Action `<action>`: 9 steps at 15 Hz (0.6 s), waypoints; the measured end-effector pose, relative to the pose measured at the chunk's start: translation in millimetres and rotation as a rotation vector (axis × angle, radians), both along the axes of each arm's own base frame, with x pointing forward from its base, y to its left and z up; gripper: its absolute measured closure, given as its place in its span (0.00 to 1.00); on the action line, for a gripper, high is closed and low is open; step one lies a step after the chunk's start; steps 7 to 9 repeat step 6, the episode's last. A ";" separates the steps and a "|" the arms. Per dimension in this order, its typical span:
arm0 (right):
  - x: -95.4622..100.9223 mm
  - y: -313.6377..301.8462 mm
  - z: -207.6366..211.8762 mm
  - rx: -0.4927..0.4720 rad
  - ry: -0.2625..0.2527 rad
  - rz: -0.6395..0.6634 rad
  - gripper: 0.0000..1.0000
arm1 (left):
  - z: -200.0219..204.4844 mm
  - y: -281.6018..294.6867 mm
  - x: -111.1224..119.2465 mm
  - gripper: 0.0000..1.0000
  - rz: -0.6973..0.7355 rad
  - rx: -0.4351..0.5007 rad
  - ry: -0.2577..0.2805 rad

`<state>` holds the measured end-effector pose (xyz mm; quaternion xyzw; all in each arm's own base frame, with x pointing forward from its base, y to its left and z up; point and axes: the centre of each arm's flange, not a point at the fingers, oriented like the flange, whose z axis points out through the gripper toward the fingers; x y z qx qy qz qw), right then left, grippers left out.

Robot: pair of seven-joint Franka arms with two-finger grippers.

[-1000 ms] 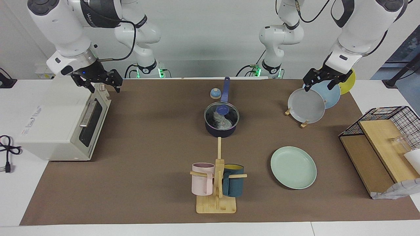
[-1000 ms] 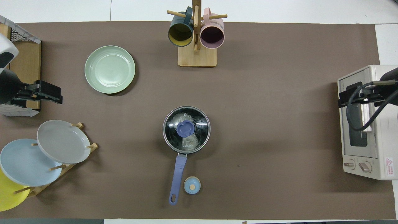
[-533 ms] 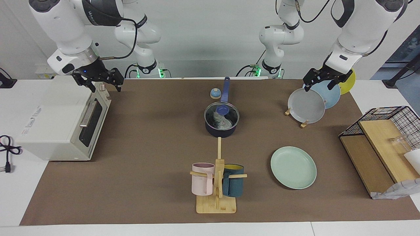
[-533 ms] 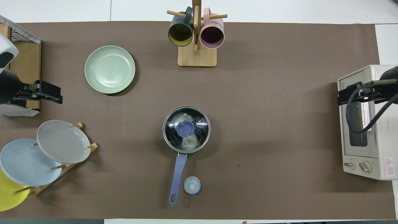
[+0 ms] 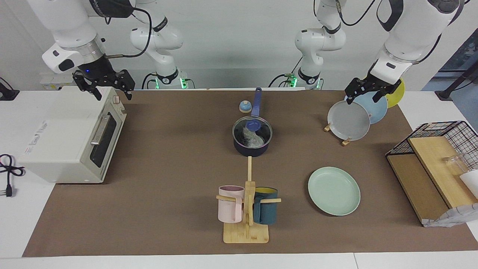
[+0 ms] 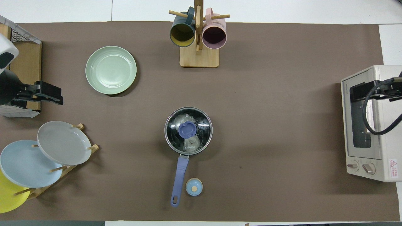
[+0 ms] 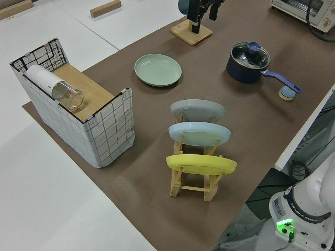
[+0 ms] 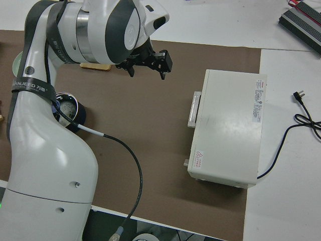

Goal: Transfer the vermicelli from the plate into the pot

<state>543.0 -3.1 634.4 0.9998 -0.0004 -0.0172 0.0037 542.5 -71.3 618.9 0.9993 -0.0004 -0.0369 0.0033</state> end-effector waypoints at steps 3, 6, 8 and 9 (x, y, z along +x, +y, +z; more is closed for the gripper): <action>-0.5 2.7 0.0 0.000 0.004 0.005 0.00 | 0.0 0.0 0.0 0.00 0.000 0.000 0.000; -2.1 4.6 -0.7 0.000 0.018 0.008 0.00 | 0.0 0.0 0.0 0.00 0.000 0.000 0.000; -2.1 4.6 -0.7 0.000 0.018 0.008 0.00 | 0.0 0.0 0.0 0.00 0.000 0.000 0.000; -2.1 4.6 -0.7 0.000 0.018 0.008 0.00 | 0.0 0.0 0.0 0.00 0.000 0.000 0.000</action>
